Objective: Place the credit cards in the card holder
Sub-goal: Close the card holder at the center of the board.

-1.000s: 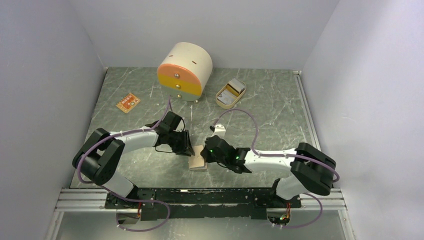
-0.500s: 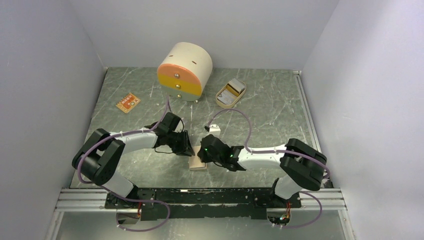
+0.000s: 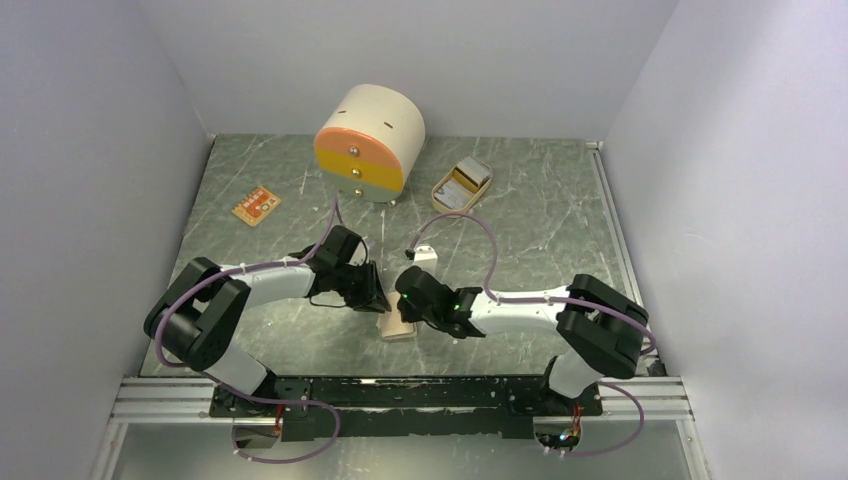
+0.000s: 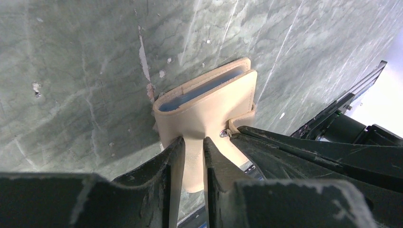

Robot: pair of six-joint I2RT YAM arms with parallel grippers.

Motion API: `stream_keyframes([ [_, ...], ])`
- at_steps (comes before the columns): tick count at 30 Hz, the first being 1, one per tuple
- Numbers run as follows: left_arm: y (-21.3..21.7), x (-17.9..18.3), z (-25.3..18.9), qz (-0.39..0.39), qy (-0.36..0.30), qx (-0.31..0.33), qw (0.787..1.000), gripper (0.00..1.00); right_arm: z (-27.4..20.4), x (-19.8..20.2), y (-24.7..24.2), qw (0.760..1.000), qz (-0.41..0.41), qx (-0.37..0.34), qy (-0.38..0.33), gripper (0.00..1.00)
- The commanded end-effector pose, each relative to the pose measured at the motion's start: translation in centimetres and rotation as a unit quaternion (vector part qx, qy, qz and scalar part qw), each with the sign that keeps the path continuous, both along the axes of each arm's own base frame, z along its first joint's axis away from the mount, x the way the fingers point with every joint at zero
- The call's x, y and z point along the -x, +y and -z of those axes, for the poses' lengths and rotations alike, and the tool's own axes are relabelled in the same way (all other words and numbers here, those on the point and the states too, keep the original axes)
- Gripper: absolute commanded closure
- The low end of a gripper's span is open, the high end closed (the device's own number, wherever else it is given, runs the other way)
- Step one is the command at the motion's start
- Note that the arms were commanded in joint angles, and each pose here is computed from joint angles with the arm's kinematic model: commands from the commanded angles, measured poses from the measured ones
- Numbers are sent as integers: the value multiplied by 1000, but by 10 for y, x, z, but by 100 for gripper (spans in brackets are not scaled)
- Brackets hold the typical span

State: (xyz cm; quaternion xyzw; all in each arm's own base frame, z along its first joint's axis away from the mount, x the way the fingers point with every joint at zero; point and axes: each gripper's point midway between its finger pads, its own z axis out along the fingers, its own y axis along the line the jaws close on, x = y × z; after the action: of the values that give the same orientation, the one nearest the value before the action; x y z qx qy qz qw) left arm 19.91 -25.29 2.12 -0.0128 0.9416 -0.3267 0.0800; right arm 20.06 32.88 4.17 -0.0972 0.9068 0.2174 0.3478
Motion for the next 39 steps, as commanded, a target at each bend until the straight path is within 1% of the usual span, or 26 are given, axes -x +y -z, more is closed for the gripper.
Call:
stream_keyframes([
  [1,8,14,15,4,21,-22,1000,72,4,-1,-5,999,-5,40,-7,100],
  [13,7,17,18,5,30,-18,999,71,7,10,2,998,-29,63,-6,100],
  [22,6,18,21,6,36,-17,999,75,10,15,8,996,-46,83,-3,100],
  [28,6,18,24,4,40,-17,999,75,15,20,9,993,-63,104,-1,100],
  [34,7,20,27,9,46,-20,999,73,16,24,11,989,-79,123,-4,100],
  [39,10,22,29,14,56,-33,998,68,14,26,12,987,-89,133,-9,100],
])
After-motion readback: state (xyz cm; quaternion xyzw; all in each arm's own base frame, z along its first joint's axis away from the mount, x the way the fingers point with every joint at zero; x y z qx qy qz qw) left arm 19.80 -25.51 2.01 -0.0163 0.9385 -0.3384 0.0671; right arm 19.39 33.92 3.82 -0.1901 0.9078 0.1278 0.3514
